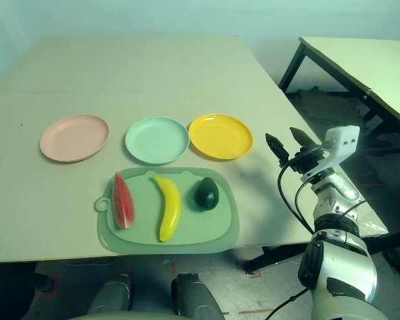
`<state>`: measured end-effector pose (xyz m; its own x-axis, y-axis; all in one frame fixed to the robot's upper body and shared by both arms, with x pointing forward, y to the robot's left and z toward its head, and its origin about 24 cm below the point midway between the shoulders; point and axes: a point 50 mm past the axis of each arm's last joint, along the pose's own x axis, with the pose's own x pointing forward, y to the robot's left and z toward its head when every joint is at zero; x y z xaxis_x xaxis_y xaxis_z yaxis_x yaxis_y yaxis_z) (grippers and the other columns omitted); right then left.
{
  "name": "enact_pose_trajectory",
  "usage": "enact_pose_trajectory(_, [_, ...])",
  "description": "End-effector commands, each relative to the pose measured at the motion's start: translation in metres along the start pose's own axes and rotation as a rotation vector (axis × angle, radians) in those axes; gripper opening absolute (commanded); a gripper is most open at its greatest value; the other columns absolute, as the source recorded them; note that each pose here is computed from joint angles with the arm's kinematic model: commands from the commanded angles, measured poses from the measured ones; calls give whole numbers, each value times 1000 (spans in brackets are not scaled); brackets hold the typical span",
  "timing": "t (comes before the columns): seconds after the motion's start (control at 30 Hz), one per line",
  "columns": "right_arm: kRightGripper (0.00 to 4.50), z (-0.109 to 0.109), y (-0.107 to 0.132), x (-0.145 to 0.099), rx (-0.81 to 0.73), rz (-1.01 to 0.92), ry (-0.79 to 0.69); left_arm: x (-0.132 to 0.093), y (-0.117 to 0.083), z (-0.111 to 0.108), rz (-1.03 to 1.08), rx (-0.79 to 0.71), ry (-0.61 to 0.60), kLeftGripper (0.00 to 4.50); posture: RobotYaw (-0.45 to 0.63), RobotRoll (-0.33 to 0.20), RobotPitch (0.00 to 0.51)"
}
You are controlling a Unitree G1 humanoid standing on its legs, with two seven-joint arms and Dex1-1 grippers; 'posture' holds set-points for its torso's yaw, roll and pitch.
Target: Place the fruits into color-matched plates.
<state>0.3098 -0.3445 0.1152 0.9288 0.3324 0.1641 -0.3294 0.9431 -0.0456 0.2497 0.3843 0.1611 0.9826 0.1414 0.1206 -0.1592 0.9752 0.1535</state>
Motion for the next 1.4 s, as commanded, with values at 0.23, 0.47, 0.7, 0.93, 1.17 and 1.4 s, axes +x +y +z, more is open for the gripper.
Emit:
enact_pose_trajectory(0.23, [4475,5,-2,0,-10,-1,-16,-1,-1,-3,-11,0,8,4448,21,0,64])
enact_pose_trajectory(0.47, [4475,6,-3,-2,-14,4,-15,-1,-10,15,-179,-114,-79,4448,21,0,63])
enact_pose_trajectory(0.7, [4475,8,0,-4,-66,95,26,-11,-49,64,-847,-319,-33,4448,13,0,65])
enact_pose_trajectory(0.93, [4475,28,18,2,-189,483,160,-18,-81,71,-1298,-80,147,4448,-17,0,75])
enact_pose_trajectory(1.17, [4475,97,40,27,-464,758,369,-17,-105,63,-1521,184,98,4448,-67,0,92])
enact_pose_trajectory(1.4, [4475,118,92,45,-889,1059,496,-9,-119,65,-1582,219,30,4448,-78,0,105])
